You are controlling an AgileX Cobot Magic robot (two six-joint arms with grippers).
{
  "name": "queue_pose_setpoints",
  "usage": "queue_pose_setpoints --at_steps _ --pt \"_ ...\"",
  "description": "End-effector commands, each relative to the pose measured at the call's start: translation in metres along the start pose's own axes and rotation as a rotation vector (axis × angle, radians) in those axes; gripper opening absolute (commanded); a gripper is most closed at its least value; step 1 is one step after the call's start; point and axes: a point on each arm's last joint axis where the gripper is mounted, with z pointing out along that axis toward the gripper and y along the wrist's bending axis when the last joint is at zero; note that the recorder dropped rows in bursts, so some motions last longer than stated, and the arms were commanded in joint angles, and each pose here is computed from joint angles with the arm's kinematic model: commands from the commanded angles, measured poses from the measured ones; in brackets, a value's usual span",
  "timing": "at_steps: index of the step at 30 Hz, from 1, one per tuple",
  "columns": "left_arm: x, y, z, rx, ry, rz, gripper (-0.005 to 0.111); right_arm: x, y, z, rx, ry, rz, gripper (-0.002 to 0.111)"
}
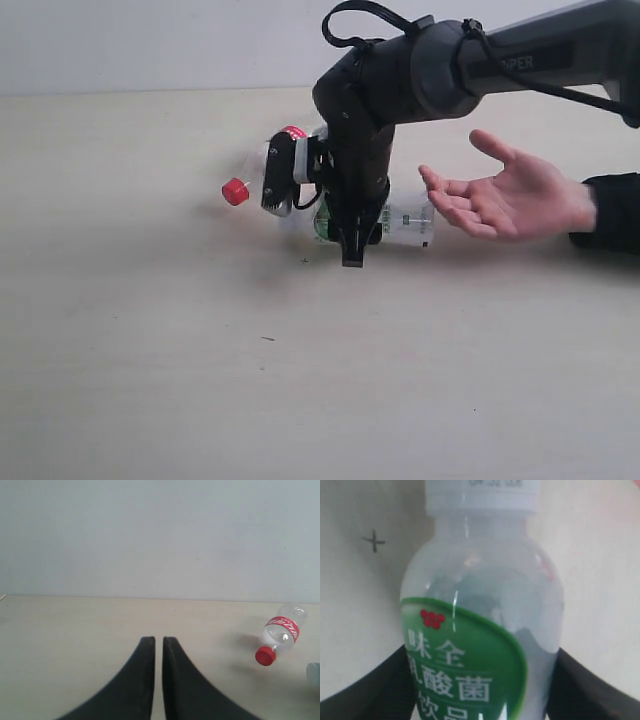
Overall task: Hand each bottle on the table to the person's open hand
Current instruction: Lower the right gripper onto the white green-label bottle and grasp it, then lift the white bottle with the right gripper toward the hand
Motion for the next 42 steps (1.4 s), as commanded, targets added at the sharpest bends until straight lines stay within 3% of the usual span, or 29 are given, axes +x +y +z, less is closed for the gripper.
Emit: queue_pose_setpoints --at_steps 1,8,12,15,19,32,42 --pt "-0.001 0.0 -0.001 0.005 -0.011 0.003 0.008 -0.004 0.001 -0.029 0.01 -0.029 0.051 0.0" --pt "-0.001 0.0 -0.001 0.005 -0.011 0.003 0.008 -0.014 0.008 -0.092 0.077 -0.137 0.183 0.0" --pt "-0.001 0.0 -0.001 0.005 -0.011 0.003 0.008 -0.002 0.011 -0.132 0.055 -0.158 0.392 0.0" --pt "-0.001 0.0 -0.001 0.005 -0.011 0.003 0.008 0.016 0.013 -0.155 0.057 -0.078 0.562 0.0" --pt "-0.001 0.0 -0.001 0.005 -0.011 0.003 0.008 0.038 0.012 -0.17 0.089 0.03 0.685 0.0" --pt "-0.001 0.0 -0.001 0.005 -0.011 0.003 0.008 0.11 -0.026 -0.138 0.013 0.139 1.085 0.0" --pt "-0.001 0.0 -0.001 0.005 -0.011 0.003 0.008 0.115 -0.032 -0.112 0.021 0.105 1.108 0.0"
